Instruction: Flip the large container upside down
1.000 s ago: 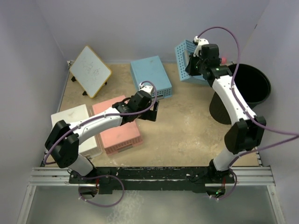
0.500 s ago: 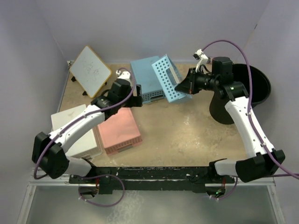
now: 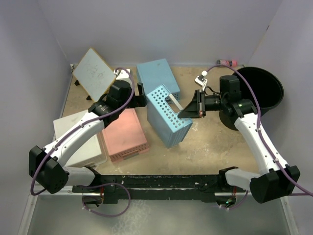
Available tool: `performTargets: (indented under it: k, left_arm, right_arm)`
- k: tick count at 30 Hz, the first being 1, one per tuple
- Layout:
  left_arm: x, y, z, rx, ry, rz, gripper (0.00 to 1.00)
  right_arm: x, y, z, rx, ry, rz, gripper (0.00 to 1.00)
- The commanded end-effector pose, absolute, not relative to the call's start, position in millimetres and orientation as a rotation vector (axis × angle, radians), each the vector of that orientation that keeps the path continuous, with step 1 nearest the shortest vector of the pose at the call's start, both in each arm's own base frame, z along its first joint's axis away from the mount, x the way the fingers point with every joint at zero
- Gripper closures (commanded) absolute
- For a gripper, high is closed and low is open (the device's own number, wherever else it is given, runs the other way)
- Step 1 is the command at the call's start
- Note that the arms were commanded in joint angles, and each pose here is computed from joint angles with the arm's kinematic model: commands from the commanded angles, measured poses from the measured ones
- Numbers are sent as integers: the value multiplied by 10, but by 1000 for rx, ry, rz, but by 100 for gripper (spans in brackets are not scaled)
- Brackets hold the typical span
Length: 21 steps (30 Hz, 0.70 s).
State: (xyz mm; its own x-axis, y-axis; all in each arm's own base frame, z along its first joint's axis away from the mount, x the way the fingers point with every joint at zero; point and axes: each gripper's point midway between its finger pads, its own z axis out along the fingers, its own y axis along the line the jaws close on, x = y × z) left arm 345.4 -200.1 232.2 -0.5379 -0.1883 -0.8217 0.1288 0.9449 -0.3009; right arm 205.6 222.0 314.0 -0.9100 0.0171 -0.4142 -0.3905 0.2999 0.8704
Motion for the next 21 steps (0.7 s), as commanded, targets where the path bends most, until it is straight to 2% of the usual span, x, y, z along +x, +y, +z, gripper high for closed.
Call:
performTargets:
  k: [1,6,12,15,18,21]
  left_arm:
    - [3596,-1970,2622,-51,2022,-387,10]
    - [3594,-1994,2582,-40,2036,-392,10]
    - [3577,-2072,2513,-21,2056,-431,10]
    - [3575,-2078,2515,-12,2053,-434,10]
    - [3586,-2114,2491,1,2057,-445,10]
    - [3599,-2198,2446,22,2068,-480,10]
  right_arm:
    - [1886,2255,3337,-371,2178,1810,100]
    - [1934,2267,3066,-249,2266,1910,100]
    - [2033,2206,2720,-116,2402,1848,100]
    - [2155,2003,2420,-79,2560,1532,83]
    - [2368,1541,2101,-21,2730,973,69]
    - [2597,1271,2034,58,2681,693,49]
